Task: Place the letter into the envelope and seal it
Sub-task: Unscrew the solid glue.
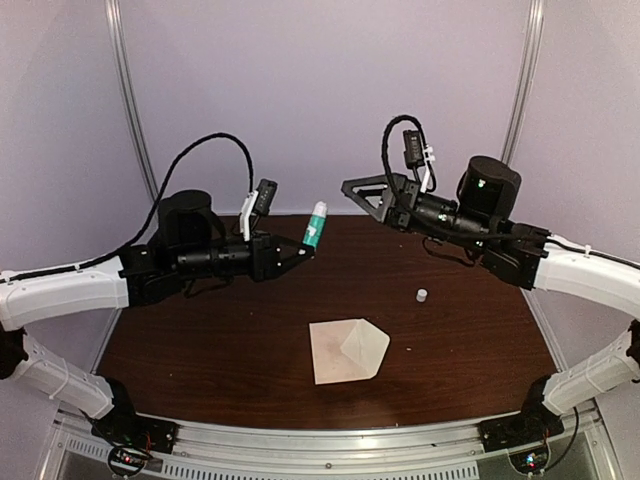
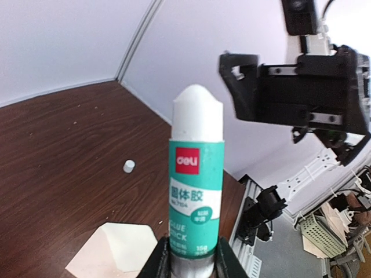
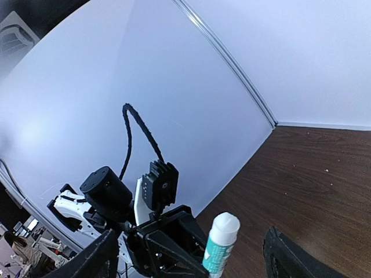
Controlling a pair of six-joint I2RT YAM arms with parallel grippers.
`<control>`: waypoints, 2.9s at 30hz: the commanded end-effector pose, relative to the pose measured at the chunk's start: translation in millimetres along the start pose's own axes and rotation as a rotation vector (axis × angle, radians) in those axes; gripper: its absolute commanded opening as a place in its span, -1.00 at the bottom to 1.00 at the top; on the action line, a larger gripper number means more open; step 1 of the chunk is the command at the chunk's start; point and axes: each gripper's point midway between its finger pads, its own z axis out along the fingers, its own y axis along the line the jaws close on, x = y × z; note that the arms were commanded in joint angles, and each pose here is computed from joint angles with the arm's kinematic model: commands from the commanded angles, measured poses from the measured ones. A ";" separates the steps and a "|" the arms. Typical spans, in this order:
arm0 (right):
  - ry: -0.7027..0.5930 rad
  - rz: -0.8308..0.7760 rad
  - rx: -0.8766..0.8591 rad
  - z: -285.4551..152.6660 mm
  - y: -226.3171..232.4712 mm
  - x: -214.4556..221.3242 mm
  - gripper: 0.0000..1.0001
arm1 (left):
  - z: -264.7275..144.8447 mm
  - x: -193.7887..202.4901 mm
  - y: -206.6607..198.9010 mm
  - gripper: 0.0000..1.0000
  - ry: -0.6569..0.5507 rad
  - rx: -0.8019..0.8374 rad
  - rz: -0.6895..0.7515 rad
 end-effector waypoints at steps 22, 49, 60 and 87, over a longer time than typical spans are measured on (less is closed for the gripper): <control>0.157 -0.050 -0.570 -3.0 78.7 33.0 0.11 | -38.4 -28.0 -88.7 -1.00 -0.076 0.422 0.079; 0.164 -0.055 -0.510 12.2 66.1 35.9 -0.88 | -29.2 -24.3 -83.2 -1.00 -0.051 0.406 0.067; 0.156 -0.032 0.005 40.1 -16.6 37.4 -0.97 | -20.0 -27.9 -22.1 -1.00 -0.040 0.020 0.064; 0.063 0.102 0.084 39.6 -13.9 39.7 0.17 | -28.0 -19.6 -16.1 -1.00 -0.010 -0.052 0.066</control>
